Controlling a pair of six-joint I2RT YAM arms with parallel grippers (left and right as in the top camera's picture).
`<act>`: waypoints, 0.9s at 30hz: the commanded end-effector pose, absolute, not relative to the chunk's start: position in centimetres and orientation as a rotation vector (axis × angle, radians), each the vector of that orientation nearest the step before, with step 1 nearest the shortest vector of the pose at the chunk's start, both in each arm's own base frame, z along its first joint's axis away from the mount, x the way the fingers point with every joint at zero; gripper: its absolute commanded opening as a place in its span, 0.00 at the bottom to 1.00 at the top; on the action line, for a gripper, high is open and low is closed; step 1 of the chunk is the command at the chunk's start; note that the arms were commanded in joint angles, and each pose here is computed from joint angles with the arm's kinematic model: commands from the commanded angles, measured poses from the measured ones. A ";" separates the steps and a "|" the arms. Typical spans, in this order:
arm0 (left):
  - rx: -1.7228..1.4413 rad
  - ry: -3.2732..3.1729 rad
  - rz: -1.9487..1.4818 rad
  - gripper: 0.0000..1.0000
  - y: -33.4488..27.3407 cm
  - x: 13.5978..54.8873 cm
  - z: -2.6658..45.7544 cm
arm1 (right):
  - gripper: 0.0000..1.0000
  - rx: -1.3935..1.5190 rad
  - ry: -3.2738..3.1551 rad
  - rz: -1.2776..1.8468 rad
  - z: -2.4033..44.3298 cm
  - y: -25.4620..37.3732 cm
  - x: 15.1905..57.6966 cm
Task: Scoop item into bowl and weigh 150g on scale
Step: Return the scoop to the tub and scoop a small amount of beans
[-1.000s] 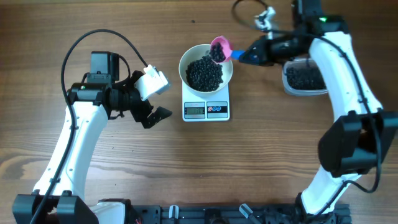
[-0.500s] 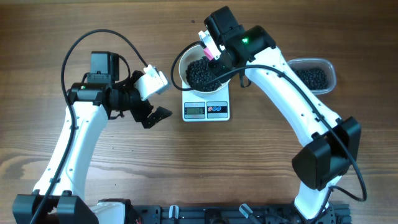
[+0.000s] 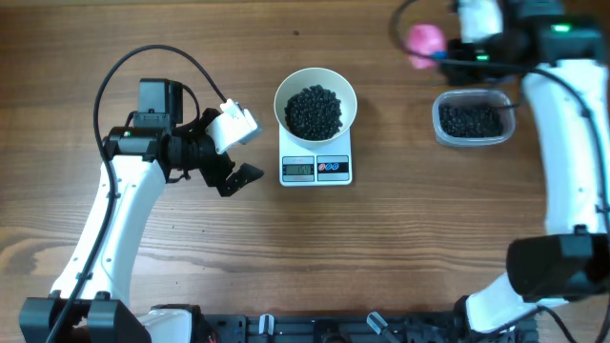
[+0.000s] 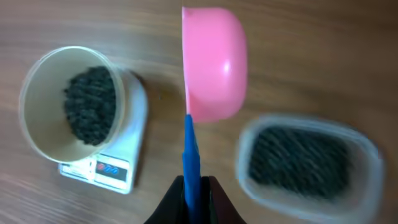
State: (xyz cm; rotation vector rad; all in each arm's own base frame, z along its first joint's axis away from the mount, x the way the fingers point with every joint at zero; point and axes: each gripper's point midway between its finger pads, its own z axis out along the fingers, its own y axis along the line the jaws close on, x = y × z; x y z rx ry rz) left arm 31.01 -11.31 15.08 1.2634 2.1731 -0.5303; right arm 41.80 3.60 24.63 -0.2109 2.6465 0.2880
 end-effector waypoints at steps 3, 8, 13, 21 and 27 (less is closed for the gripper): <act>1.273 2.140 -0.539 1.00 -11.5 30.8 15.6 | 0.04 0.008 2.713 0.171 24.6 -4.5 39.6; 1.273 2.140 -0.539 1.00 -11.5 30.8 15.6 | 0.04 0.048 2.837 0.052 21.5 -7.3 38.6; 1.273 2.140 -0.539 1.00 -11.5 30.8 15.6 | 0.04 0.034 2.984 0.050 16.3 -7.7 37.7; 1.273 2.140 -0.539 1.00 -11.5 30.8 15.6 | 0.04 0.032 3.114 0.117 10.5 -7.1 36.3; 1.273 2.140 -0.539 1.00 -11.5 30.8 15.6 | 0.04 0.027 3.110 0.317 9.3 -4.7 35.9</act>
